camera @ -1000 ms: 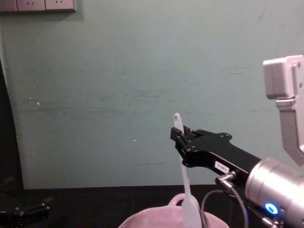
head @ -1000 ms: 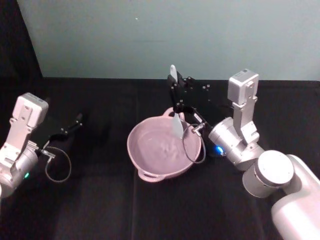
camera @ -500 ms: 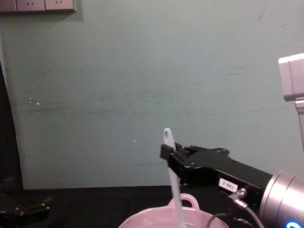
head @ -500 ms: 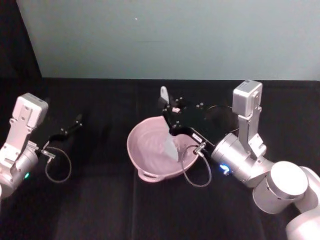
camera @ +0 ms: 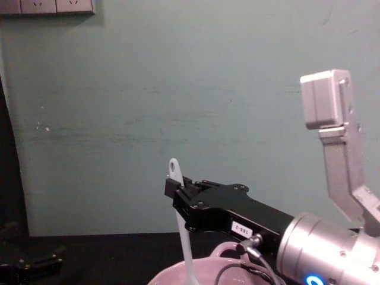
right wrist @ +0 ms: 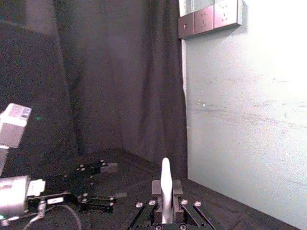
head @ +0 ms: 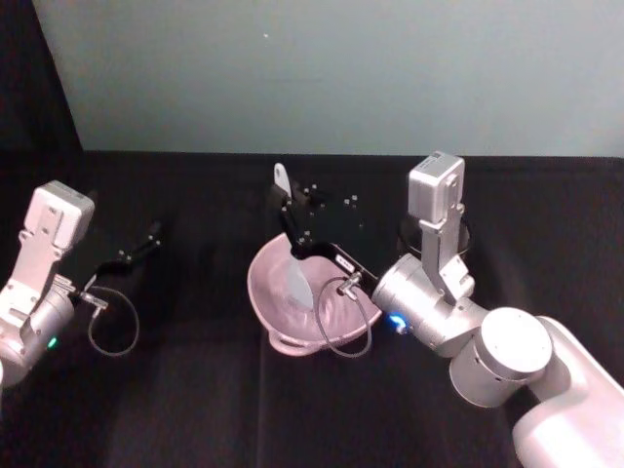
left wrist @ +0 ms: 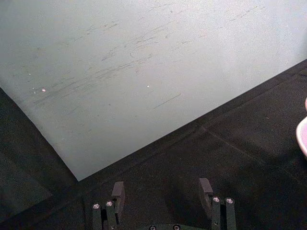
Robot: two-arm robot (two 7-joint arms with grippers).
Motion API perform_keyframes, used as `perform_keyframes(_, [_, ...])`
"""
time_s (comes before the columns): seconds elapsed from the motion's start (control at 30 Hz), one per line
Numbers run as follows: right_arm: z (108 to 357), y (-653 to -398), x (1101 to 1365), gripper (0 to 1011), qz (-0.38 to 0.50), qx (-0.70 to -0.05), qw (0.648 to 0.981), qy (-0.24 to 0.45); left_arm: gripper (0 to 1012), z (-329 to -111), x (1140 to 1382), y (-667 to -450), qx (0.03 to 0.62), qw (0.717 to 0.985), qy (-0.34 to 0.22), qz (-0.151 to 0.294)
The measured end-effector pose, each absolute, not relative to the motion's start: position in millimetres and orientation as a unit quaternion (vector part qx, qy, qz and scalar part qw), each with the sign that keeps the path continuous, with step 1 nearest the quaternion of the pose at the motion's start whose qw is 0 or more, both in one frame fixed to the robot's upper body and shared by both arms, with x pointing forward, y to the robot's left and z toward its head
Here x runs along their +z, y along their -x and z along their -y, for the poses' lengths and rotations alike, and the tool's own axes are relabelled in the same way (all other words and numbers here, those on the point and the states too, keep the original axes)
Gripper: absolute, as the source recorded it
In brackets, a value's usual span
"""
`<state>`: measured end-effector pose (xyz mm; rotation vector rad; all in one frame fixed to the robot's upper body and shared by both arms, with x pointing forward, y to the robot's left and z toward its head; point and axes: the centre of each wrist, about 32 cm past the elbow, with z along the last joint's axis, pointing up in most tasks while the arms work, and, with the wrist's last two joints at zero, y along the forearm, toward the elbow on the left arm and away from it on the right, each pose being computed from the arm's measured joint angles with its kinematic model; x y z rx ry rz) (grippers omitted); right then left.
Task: Use the one hand to pick up the spoon and stir the clear water in the bowl.
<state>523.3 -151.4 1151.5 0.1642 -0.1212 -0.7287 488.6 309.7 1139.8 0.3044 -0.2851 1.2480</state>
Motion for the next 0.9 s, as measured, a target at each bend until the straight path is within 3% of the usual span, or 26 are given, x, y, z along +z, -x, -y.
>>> perform_keyframes(0.37, [146.5, -542.3, 1142.7, 134, 0.09, -0.398, 0.909, -0.081, 1011, -309.7, 1139.8, -488.6, 0.58, 0.791, -0.141, 0.132])
perform_keyframes(0.9, [181.4, -541.0, 1154.7, 134, 0.104, -0.428, 0.896, -0.062, 1011, -309.6, 1139.8, -488.6, 0.58, 0.791, -0.141, 0.132])
